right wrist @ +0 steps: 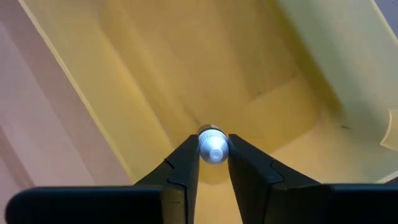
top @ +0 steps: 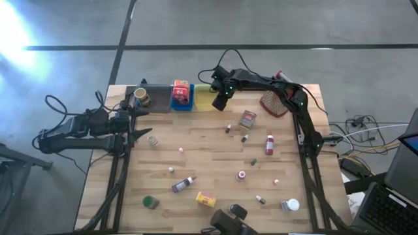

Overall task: Pick & Place Kitchen Items
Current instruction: Put the black food coloring bottle into the yellow bin

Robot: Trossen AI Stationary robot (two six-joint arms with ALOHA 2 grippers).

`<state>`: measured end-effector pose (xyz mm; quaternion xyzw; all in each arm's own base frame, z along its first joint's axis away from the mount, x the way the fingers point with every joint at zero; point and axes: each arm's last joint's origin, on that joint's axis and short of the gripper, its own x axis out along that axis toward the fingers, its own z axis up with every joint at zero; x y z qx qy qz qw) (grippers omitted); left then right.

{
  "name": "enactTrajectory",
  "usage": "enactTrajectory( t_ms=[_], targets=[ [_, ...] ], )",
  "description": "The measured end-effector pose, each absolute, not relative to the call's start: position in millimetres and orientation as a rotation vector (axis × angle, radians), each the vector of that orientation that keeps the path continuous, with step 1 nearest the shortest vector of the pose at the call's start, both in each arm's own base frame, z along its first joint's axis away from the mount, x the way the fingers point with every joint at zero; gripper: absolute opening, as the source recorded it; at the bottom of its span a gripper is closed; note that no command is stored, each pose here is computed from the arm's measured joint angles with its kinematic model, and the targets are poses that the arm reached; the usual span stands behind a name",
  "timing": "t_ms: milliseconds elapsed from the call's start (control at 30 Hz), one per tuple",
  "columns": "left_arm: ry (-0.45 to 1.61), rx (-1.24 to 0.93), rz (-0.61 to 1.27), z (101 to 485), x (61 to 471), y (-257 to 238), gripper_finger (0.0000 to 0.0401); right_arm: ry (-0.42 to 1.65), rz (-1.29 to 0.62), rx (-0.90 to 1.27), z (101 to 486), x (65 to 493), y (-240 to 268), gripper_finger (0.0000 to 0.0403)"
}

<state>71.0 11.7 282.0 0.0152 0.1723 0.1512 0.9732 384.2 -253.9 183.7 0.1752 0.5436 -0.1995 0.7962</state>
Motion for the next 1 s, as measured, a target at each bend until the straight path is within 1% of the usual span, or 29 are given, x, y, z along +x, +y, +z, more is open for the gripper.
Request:
enactTrajectory(
  t_ms=[200,433,533,767,867,1000],
  targets=[
    [0.348,0.031,0.305,282.0,71.1,11.7,0.0339,1.167,-0.430,0.382,184.2,382.8,-255.4,0.0062],
    [0.348,0.031,0.305,281.9,71.0,11.7,0.0339,1.167,-0.431,0.384,184.3,382.8,-255.4,0.0085],
    [0.348,0.031,0.305,282.0,71.0,11.7,0.0339,1.166,-0.431,0.384,184.3,382.8,-255.4,0.0087],
    [0.348,0.031,0.305,282.0,71.0,11.7,0.0339,1.167,-0.431,0.384,184.3,382.8,-255.4,0.0067],
    [0.348,0.031,0.305,282.0,71.0,11.7,0.0339,1.167,-0.432,0.384,184.3,382.7,-255.5,0.0064],
    [0.348,0.031,0.305,281.9,71.0,11.7,0.0339,1.167,-0.432,0.384,184.3,382.7,-255.5,0.0078]
  ],
)
